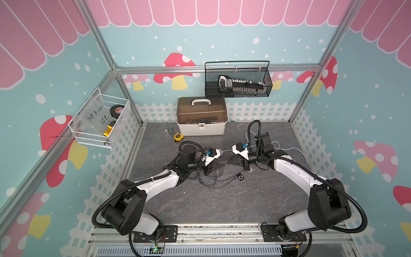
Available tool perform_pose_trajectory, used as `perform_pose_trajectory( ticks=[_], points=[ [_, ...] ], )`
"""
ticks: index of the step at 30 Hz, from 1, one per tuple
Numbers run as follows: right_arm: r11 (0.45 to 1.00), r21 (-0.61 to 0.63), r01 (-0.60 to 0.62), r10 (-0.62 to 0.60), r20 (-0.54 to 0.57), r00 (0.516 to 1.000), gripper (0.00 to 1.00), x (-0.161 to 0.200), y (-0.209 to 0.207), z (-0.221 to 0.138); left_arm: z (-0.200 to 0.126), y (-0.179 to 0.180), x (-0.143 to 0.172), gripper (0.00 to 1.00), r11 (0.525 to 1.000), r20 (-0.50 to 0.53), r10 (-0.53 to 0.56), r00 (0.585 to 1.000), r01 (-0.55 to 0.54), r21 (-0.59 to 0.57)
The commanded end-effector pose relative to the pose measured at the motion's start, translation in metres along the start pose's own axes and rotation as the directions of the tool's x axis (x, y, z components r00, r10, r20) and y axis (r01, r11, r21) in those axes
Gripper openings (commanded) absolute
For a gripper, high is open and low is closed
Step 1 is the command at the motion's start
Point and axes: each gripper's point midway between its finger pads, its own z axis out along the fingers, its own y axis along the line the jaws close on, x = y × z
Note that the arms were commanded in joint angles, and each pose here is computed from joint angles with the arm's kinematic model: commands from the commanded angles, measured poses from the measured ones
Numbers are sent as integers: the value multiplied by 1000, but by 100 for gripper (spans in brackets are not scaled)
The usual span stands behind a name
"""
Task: Charge mp3
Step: Pick up the charging cable from the center of the board.
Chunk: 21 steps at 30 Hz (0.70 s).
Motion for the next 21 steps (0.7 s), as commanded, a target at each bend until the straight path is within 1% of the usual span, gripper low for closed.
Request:
perform_pose_trajectory(
  ticks=[1,5,10,16,21],
  points=[
    [999,-33,19,-18,32,999,3,-11,3,1,1,-4,-10,32,999,63,-15,998,12,42],
    [999,-29,25,-25,31,999,3,-11,2,0,4,-7,-11,26,997,71,-28,997,23,73],
    [999,-26,29,-28,32,999,3,-12,2,0,6,-10,-6,25,994,66,-46,997,39,101],
    [999,-27,28,-27,32,999,2,-12,2,0,8,-9,-8,12,993,76,-46,996,38,111],
    [999,-26,29,-29,32,999,2,-12,1,0,10,-8,-12,6,992,86,-45,995,35,121]
  ],
)
